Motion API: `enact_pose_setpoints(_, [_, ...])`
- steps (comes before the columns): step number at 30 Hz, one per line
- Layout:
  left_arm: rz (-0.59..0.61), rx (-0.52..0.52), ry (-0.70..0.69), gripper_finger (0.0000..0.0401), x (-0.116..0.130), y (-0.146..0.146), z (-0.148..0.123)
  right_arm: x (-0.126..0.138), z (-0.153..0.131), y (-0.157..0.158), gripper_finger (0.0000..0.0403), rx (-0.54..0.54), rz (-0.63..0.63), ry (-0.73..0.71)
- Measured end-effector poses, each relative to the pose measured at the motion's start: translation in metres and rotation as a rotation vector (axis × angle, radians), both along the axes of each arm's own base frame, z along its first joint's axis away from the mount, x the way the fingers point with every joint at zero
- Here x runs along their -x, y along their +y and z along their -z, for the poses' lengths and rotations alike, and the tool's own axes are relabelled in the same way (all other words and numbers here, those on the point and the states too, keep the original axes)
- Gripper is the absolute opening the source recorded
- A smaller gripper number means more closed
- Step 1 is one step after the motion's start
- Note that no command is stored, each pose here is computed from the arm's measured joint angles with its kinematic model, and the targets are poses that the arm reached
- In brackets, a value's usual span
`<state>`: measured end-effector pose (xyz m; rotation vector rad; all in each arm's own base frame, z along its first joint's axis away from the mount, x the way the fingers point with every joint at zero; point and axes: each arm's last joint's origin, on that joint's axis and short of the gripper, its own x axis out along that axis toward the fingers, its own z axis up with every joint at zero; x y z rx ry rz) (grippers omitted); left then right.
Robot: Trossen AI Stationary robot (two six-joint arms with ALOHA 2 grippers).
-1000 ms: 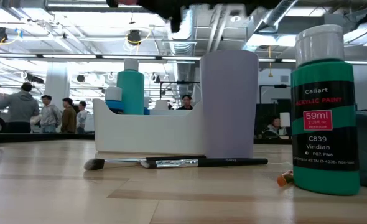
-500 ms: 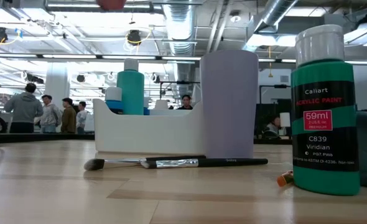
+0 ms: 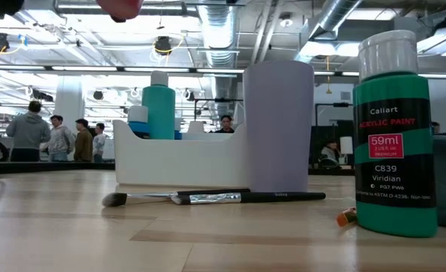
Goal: Pick & Place Paint Supplies
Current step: Put the red paint bottle into the white bin
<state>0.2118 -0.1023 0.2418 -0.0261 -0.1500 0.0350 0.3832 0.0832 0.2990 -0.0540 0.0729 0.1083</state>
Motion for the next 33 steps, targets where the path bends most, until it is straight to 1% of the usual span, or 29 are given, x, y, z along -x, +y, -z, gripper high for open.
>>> enact_pose_setpoints(5, [0.001, 0.016, 0.002, 0.0162, 0.002, 0.001, 0.005, -0.001, 0.000, -0.006, 0.0224, -0.066, 0.019, 0.008])
enact_pose_setpoints(10, [0.001, 0.023, -0.012, 0.0158, 0.004, 0.002, 0.007, -0.001, 0.000, -0.004, 0.0233, -0.065, 0.014, 0.000])
enact_pose_setpoints(14, [0.001, 0.028, -0.021, 0.0162, 0.004, 0.003, 0.006, 0.000, -0.003, 0.003, 0.0258, -0.041, -0.008, -0.028])
enact_pose_setpoints(20, [0.002, 0.026, -0.033, 0.0158, 0.004, 0.004, 0.004, 0.001, -0.006, 0.008, 0.0317, -0.048, -0.027, -0.068])
enact_pose_setpoints(23, [0.035, 0.032, -0.061, 0.0159, 0.002, 0.008, 0.002, -0.008, -0.002, 0.008, 0.0341, -0.065, -0.020, -0.127])
enact_pose_setpoints(25, [0.037, 0.032, -0.067, 0.0161, 0.000, 0.010, 0.002, -0.010, 0.007, 0.009, 0.0352, -0.061, -0.017, -0.111])
enact_pose_setpoints(28, [0.039, 0.033, -0.074, 0.0160, -0.001, 0.012, 0.001, -0.019, 0.009, 0.007, 0.0363, -0.076, -0.004, -0.181])
enact_pose_setpoints(30, [0.052, 0.030, -0.071, 0.0158, -0.001, 0.011, 0.002, -0.020, 0.015, 0.004, 0.0367, -0.078, -0.002, -0.142])
enact_pose_setpoints(33, [0.054, 0.025, -0.045, 0.0157, -0.004, 0.010, 0.007, -0.023, 0.016, -0.003, 0.0371, -0.115, 0.017, -0.150])
